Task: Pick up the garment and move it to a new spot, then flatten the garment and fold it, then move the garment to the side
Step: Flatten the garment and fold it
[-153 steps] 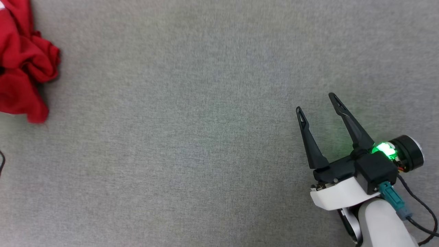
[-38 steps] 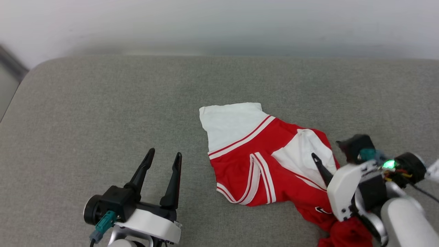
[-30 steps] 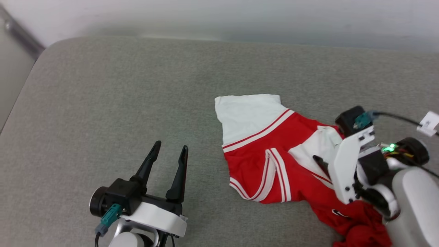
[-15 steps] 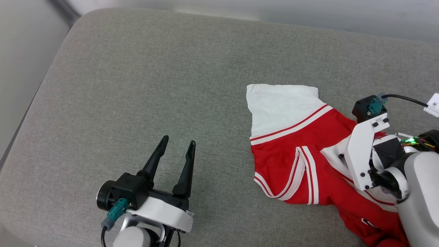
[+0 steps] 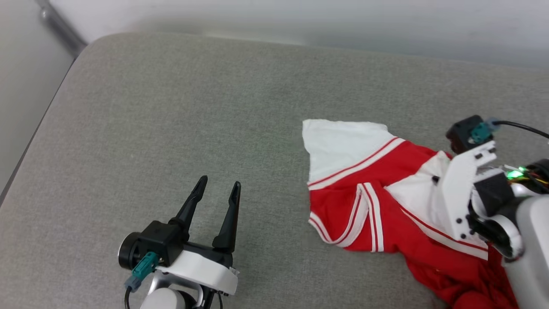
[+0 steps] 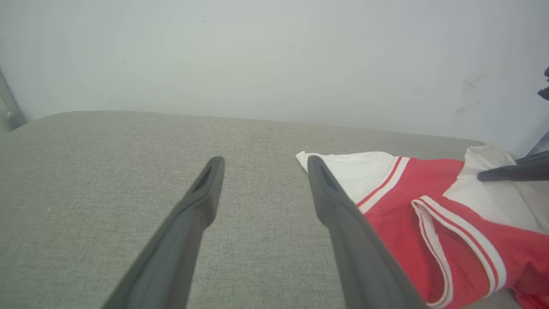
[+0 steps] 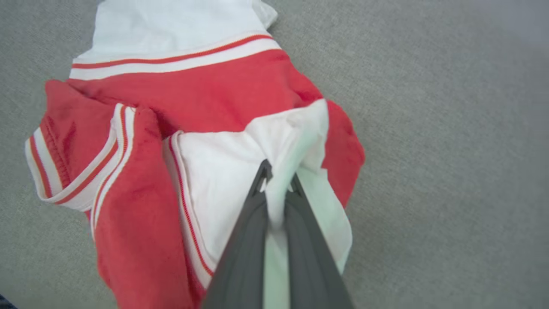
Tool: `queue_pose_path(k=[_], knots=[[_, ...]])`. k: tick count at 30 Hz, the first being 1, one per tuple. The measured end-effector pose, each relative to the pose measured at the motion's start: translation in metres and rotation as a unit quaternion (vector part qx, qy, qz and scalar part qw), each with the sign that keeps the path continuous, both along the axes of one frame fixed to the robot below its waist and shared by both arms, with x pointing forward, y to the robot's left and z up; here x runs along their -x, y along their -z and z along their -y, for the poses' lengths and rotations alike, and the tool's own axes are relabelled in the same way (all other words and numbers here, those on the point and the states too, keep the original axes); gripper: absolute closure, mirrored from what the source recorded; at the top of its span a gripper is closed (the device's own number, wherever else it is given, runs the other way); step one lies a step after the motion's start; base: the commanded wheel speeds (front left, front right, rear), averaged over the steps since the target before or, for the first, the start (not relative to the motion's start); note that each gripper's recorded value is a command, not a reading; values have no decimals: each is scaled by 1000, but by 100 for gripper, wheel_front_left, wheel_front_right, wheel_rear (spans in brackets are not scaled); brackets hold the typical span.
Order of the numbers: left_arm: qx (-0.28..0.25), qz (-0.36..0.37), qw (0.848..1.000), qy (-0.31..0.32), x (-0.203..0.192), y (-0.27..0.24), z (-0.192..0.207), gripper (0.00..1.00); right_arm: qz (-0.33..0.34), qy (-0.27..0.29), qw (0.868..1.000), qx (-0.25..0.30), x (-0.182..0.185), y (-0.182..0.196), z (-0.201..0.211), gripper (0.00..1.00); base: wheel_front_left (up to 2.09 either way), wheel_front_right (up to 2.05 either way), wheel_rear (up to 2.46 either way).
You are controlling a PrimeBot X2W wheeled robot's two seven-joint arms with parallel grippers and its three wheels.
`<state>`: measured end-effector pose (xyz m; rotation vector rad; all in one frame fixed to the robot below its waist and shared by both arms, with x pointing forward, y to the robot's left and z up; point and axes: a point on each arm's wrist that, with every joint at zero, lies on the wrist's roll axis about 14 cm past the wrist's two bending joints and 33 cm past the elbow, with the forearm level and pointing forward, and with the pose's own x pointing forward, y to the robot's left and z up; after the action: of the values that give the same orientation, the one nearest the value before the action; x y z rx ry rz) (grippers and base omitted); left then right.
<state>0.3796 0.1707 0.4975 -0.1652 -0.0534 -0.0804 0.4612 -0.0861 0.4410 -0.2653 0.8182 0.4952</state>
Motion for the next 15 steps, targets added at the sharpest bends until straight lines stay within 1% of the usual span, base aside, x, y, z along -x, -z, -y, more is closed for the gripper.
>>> queue_pose_path(k=[6,9,10,13,15], knots=[[4,9,1000,13,1,-5,9,0,16,55,998,-16,22,-22,46,100,0,0,0],[6,14,1000,24,-1,-8,16,0,10,92,995,-30,34,-26,68,100,0,0,0],[6,15,999,30,-2,-8,19,0,6,106,994,-27,38,-25,78,100,0,0,0],[5,15,999,38,-4,-8,24,0,-9,145,989,13,50,-13,115,100,0,0,0],[5,14,999,40,-5,-7,25,0,-21,165,986,22,55,-3,129,100,0,0,0]])
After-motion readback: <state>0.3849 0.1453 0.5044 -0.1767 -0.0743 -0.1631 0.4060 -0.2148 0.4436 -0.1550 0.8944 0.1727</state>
